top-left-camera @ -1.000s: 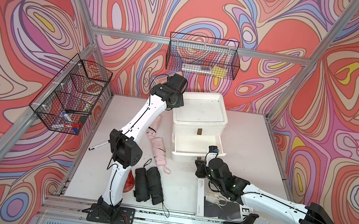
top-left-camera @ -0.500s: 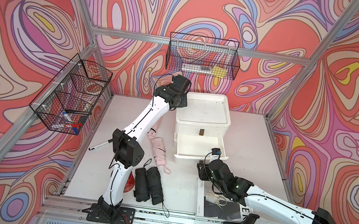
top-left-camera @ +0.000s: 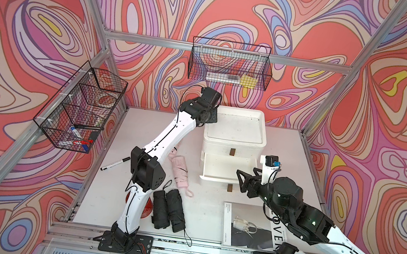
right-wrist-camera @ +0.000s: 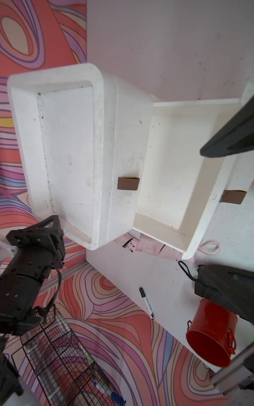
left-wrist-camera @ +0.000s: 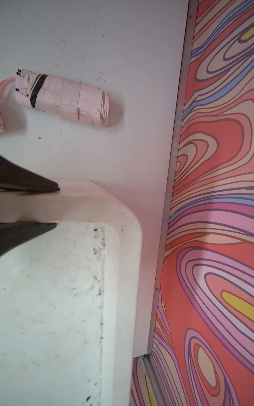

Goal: Place the umbrella in the drawer by color
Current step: Open the drawer in the storage box, then pick up the umbrella from the center of the board.

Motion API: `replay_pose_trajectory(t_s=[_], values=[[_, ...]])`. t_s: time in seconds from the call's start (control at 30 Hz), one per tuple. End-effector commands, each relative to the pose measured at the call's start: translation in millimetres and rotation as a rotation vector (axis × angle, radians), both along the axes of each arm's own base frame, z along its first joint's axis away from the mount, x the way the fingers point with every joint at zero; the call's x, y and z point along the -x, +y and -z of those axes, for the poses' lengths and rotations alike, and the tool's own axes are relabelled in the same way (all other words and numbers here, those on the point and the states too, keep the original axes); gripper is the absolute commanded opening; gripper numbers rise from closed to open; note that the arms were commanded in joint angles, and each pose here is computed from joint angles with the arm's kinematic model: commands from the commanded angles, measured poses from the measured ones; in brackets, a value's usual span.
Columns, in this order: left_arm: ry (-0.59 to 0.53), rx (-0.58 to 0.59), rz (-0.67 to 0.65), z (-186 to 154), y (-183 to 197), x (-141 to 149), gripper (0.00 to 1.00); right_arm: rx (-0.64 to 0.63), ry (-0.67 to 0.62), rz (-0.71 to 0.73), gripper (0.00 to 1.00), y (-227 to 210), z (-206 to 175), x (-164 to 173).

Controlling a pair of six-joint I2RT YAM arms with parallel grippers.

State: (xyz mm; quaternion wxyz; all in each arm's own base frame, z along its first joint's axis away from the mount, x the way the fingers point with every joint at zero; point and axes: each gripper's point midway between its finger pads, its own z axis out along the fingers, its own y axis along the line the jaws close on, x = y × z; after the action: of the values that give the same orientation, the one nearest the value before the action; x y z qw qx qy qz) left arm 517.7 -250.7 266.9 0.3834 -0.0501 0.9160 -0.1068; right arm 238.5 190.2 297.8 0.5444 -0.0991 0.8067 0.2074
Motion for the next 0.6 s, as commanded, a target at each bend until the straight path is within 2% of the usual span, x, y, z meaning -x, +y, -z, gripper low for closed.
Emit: replay_pose_trajectory(t_s=[0.0, 0.03, 0.13, 0.27, 0.3, 0.33, 0.37, 0.47, 0.57], values=[[0.259, 0.165, 0.078, 81, -65, 27, 0.00, 0.087, -0.065, 0.037, 0.81, 0, 6, -14], [0.254, 0.165, 0.084, 80, -68, 28, 0.03, 0.087, -0.076, 0.029, 0.81, 4, 8, -16], [0.221, 0.159, 0.149, 64, -72, 32, 0.27, 0.101, -0.087, 0.013, 0.81, 13, 18, -21], [0.136, 0.058, 0.144, 23, -41, 47, 0.54, 0.105, -0.060, -0.023, 0.81, 19, 32, -18], [0.114, 0.038, 0.133, 13, -32, 53, 0.65, 0.103, -0.060, -0.038, 0.81, 20, 33, -16], [0.094, 0.020, 0.119, 3, -20, 61, 0.85, 0.102, -0.064, -0.045, 0.81, 20, 34, -15], [0.075, 0.000, 0.101, -6, -8, 70, 0.99, 0.102, -0.069, -0.047, 0.81, 19, 33, -14], [0.054, -0.040, 0.056, -24, 25, 100, 0.99, 0.092, -0.079, -0.042, 0.82, 15, 29, -12], [0.118, -0.052, -0.027, -20, 59, 141, 0.99, 0.072, -0.086, -0.045, 0.82, 13, 25, -9]])
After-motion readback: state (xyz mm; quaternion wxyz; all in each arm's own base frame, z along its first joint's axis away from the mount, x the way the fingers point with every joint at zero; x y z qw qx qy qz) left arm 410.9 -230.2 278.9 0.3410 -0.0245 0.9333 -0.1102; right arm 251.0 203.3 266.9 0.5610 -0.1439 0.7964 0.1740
